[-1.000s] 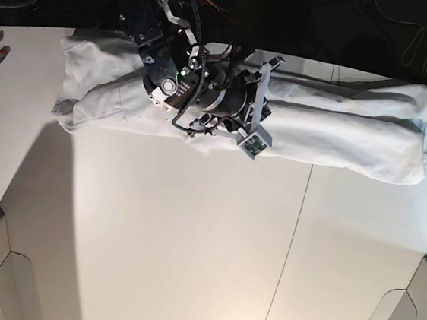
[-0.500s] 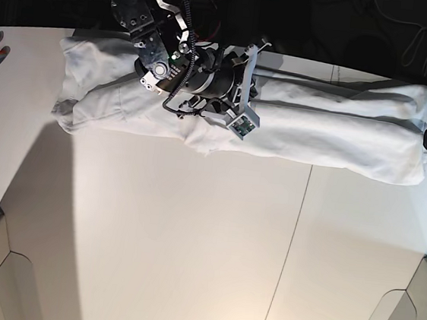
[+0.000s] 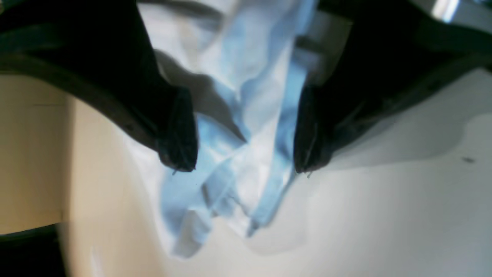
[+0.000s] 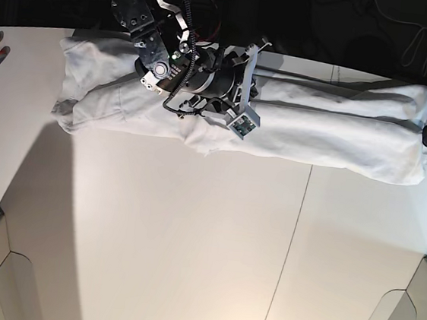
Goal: Layout the t-shirt on the table in an organized manner, then fold the t-shirt properly
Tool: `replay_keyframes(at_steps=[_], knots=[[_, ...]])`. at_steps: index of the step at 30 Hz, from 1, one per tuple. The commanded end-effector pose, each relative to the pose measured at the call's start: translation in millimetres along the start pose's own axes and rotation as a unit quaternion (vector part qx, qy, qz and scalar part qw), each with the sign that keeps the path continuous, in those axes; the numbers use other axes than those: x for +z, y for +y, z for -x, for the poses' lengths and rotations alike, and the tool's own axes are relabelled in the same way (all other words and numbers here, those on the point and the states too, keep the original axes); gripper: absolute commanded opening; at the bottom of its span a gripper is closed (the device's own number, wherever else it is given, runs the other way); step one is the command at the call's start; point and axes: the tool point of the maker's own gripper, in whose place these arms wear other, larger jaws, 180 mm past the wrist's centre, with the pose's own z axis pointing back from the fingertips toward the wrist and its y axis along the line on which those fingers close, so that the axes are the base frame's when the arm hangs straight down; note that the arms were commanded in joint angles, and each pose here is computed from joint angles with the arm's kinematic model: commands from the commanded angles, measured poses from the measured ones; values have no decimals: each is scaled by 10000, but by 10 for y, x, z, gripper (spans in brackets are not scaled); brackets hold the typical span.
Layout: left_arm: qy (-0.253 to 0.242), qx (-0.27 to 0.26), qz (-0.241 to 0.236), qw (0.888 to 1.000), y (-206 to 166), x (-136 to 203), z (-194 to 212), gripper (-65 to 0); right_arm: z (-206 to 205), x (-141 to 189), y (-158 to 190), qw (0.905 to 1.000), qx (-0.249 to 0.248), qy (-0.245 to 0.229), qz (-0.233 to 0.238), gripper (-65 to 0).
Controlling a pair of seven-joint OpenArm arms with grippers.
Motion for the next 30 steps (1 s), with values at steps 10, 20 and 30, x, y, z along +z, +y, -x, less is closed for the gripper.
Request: replay_keyframes(at_steps=[10, 20, 30], knots=[[-605, 164, 348, 9974, -142, 30, -317, -220, -162, 32, 12, 9996, 35, -270, -26, -650], [-204, -488, -149, 9985, 14, -17, -150, -182, -164, 32, 15, 9996, 35, -273, -30, -650], [125, -478, -40, 9988, -47, -73, 3, -182, -161, 32, 15, 9996, 35, -269, -30, -650]])
